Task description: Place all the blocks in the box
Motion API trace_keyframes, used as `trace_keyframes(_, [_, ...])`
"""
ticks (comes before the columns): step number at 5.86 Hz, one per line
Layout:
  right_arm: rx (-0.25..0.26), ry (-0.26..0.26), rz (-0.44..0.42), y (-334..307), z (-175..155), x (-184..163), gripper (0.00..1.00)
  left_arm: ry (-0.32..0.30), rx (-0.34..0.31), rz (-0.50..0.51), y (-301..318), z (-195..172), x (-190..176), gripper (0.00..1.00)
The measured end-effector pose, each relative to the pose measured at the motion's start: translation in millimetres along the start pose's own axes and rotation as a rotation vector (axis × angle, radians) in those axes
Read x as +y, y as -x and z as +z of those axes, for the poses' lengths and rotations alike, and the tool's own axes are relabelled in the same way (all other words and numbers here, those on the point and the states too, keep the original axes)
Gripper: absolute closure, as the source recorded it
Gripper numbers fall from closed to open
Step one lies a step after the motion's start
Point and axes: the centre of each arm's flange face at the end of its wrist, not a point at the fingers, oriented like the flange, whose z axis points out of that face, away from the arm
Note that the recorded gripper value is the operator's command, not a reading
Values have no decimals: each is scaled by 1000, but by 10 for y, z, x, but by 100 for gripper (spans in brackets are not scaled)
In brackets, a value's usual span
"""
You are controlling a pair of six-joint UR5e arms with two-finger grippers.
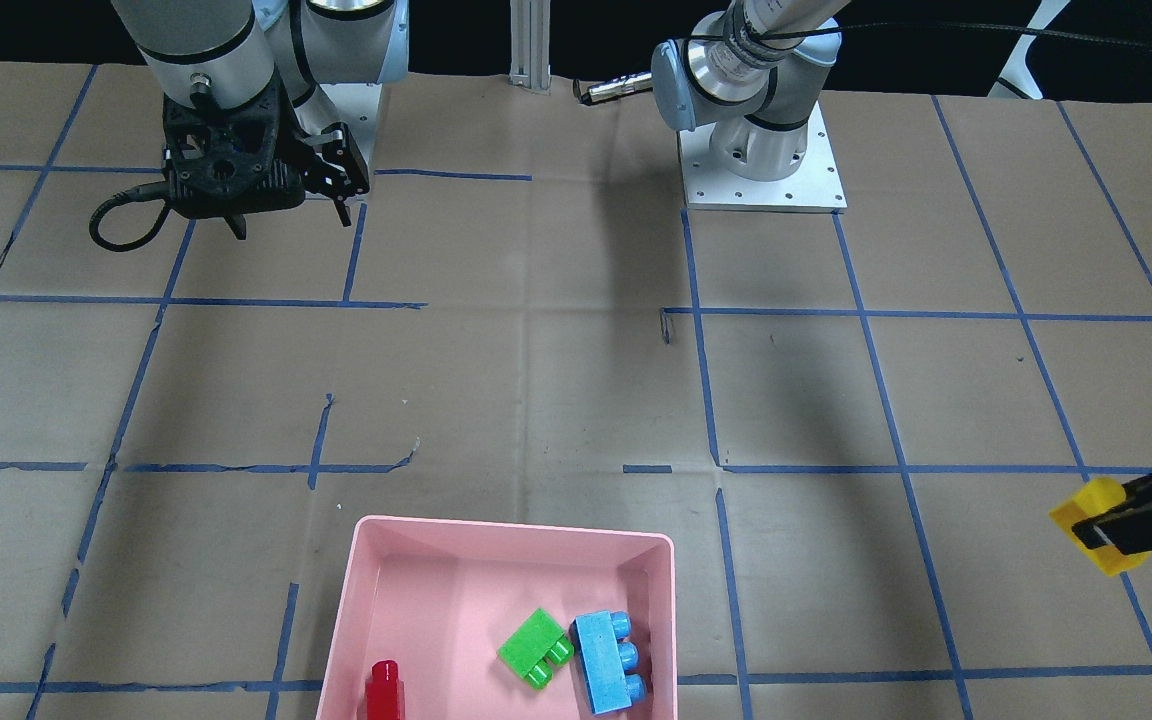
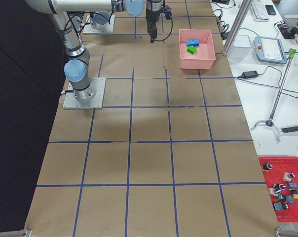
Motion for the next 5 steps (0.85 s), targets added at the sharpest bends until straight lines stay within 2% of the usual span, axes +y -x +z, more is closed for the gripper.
trace_keyframes(3, [-4,2,7,3,16,-4,0,-14,-32,251,-1756,174,819,100])
trace_keyframes(5, [-3,1,8,3,13,4,0,-34,-50,308,-2615,590,1185,100])
